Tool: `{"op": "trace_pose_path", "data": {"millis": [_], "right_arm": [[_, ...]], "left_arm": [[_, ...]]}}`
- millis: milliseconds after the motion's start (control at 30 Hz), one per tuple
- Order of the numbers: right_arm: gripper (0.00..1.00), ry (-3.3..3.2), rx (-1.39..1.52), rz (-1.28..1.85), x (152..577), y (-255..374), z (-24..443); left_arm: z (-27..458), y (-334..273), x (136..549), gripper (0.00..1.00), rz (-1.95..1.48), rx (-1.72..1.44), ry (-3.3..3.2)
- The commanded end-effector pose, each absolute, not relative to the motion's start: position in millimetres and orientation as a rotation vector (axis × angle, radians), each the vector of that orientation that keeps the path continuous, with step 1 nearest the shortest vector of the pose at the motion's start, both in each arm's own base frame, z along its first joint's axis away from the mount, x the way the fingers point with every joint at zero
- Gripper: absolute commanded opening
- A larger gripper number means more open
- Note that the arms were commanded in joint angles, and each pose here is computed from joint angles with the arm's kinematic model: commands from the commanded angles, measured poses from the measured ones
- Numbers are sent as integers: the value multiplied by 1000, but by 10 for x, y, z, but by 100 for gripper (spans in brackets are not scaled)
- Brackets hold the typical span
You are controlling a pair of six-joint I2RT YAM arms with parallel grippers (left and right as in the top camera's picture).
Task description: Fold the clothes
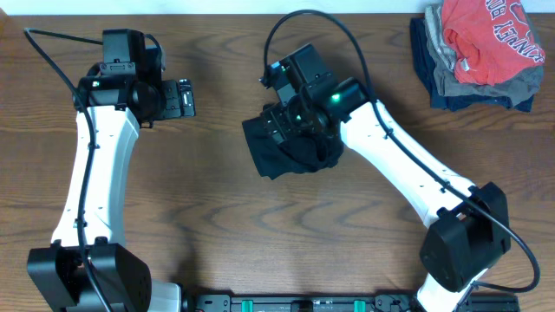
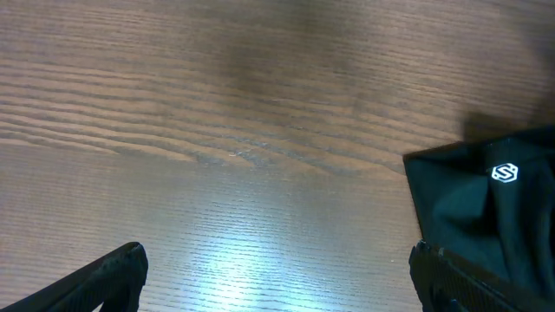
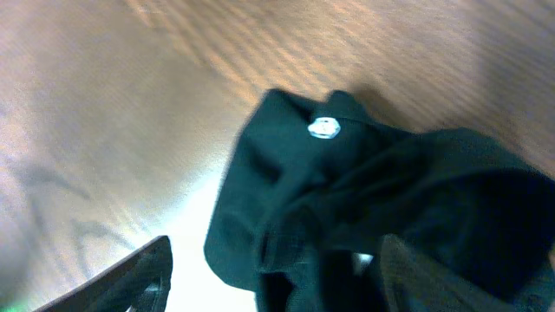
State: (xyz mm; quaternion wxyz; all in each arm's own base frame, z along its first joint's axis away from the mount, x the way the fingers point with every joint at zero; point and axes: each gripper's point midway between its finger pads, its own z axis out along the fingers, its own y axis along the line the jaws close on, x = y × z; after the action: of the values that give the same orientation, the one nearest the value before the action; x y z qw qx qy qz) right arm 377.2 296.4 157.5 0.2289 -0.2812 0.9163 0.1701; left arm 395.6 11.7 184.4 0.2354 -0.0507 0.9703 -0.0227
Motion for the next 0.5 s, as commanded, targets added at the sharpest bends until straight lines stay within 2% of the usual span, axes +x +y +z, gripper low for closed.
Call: {"op": "trace_pose_path", "data": {"millis": [0,300,367,467], "right_arm": [[64,2560,-716,428,3843,2863,1482],[61,2680,-642,385,3889,2912,953],[56,2696,-593,329,3948,2863,851],[41,2690,-552,269,4021,2808,812]], "left_arm": [[1872,159,3995,98,-41,-139,2655],[1871,161,3994,98,-40,-140,2655],[1871,175,3993,98,-29,-143,2655],[1870,209,3991,98,-3,-150,2655]]}}
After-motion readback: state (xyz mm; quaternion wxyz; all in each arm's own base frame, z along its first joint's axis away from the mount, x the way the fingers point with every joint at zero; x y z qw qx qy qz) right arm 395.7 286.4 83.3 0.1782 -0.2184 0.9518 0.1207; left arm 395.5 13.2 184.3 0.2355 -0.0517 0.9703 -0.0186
